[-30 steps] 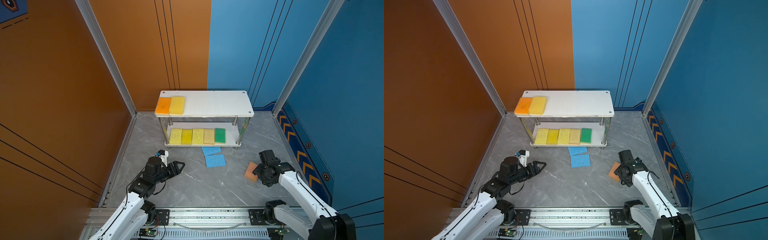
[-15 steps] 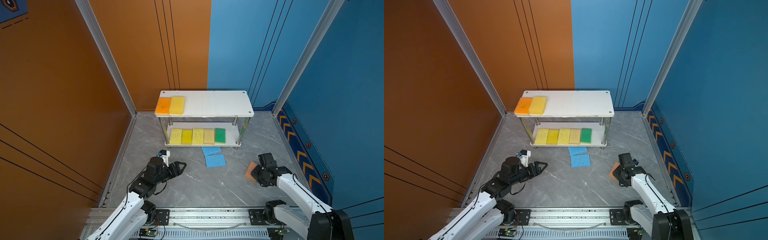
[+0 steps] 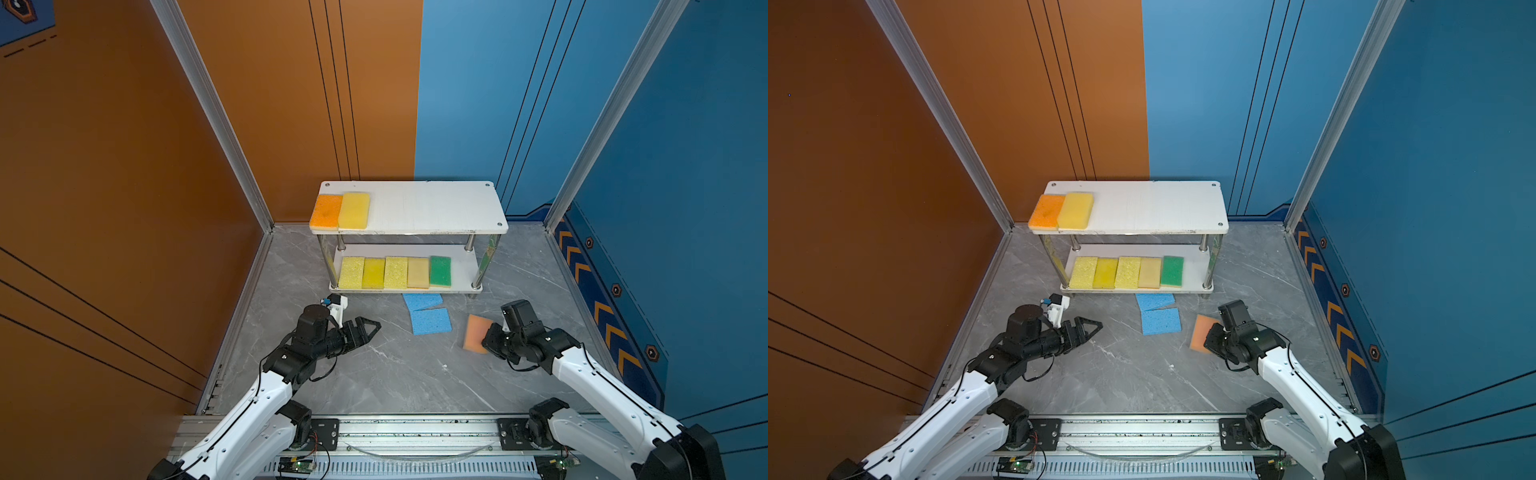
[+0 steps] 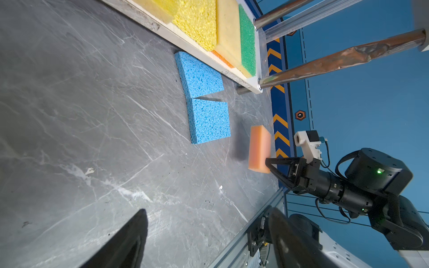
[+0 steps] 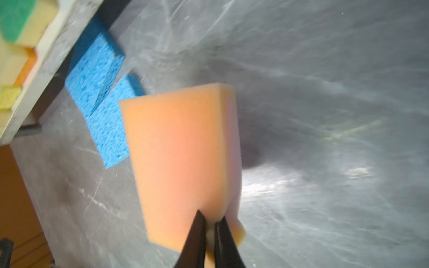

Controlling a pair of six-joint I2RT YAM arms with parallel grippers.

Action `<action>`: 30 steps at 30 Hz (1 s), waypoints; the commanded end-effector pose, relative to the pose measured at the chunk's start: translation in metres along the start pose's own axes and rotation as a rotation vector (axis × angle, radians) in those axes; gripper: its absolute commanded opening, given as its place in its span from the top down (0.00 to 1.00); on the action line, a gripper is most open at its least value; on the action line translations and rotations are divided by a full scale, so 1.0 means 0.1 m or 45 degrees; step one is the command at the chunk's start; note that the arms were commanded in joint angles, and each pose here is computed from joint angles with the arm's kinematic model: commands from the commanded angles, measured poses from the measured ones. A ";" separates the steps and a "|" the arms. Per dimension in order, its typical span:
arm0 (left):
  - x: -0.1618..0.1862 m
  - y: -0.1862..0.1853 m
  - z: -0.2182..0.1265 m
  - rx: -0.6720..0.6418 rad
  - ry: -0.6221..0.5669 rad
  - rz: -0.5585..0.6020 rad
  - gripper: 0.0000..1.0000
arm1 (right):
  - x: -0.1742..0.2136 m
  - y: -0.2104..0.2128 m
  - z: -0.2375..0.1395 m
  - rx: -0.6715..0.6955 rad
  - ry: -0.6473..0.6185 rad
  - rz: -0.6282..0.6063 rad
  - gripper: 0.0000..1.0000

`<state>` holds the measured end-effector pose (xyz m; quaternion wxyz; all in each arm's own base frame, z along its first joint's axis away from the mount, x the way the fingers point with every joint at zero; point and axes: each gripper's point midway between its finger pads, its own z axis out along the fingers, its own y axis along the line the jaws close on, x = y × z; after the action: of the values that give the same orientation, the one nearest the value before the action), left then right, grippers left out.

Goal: Place and organize the cleaning sponges onto the shelf

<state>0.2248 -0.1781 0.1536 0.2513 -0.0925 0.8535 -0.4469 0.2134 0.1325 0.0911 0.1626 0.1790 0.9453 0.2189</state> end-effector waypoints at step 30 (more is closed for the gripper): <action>-0.08 -0.51 -0.06 0.358 0.002 -0.067 0.15 | 0.70 2.03 -0.22 -0.591 0.317 -0.710 0.88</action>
<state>0.2287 -0.1981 0.1957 0.2456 -0.0881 0.7876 -0.5581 0.1976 0.3113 0.1762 0.1306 -0.1304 0.9073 0.3778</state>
